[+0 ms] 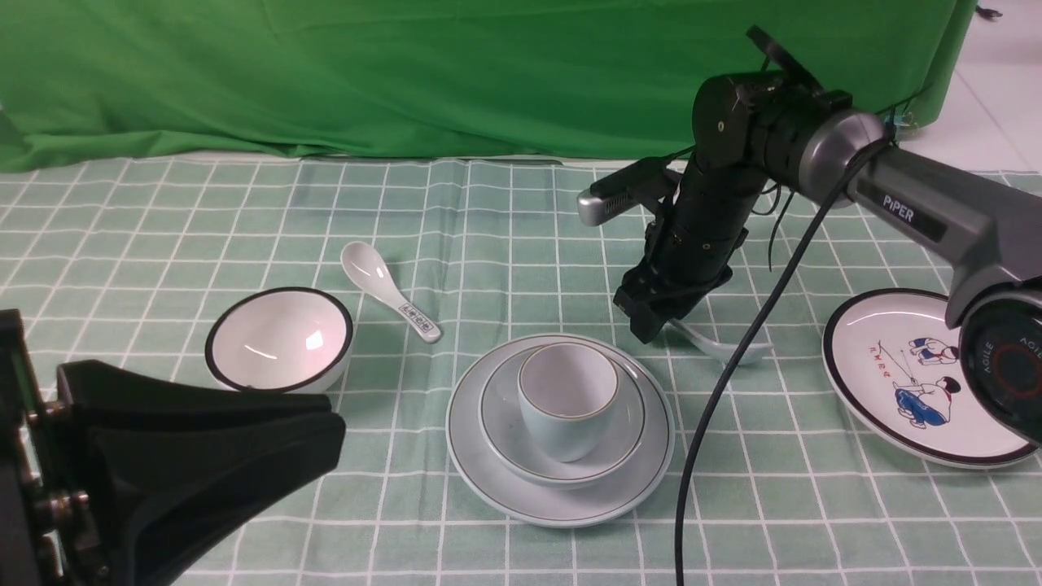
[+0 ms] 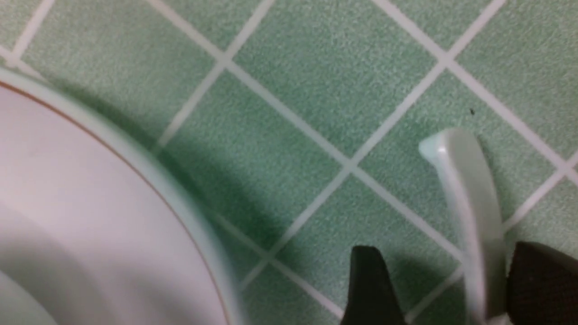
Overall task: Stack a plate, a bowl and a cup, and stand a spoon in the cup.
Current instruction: Use the right arm to grab a blue soup spoon, then use the right arm to put the blue soup spoon into the blue teacup in the middle
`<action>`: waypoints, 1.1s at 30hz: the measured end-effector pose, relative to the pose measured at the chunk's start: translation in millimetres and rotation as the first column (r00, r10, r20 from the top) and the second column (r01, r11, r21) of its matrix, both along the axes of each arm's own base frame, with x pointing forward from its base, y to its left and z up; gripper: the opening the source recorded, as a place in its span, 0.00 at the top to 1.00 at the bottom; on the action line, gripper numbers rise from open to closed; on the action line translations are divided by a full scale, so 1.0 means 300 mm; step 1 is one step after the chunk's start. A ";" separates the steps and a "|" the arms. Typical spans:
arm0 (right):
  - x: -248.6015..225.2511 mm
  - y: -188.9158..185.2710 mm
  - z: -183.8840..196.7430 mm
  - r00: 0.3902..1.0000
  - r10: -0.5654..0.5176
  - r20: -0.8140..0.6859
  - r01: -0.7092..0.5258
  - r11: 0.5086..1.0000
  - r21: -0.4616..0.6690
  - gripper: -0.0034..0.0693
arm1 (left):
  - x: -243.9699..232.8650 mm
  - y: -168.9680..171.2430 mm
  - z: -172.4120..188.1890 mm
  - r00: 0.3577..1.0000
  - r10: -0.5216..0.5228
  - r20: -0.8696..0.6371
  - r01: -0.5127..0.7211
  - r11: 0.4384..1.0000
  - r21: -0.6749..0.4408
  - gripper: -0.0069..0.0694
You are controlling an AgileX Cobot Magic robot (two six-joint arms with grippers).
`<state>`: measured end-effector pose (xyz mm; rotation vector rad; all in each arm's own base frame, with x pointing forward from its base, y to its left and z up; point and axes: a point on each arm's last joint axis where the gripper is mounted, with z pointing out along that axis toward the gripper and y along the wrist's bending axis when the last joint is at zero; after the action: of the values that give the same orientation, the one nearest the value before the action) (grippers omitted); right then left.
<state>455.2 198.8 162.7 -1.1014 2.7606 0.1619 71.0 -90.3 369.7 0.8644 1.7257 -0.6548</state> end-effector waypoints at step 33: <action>-0.373 -0.047 0.488 0.988 -0.014 0.153 -0.002 0.994 0.106 0.73 | 0.000 0.000 0.000 1.000 -0.003 0.007 0.003 1.000 0.005 0.89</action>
<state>343.3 184.8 309.0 -1.0332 2.5873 0.2104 70.9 -90.3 369.7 0.8724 1.7203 -0.6489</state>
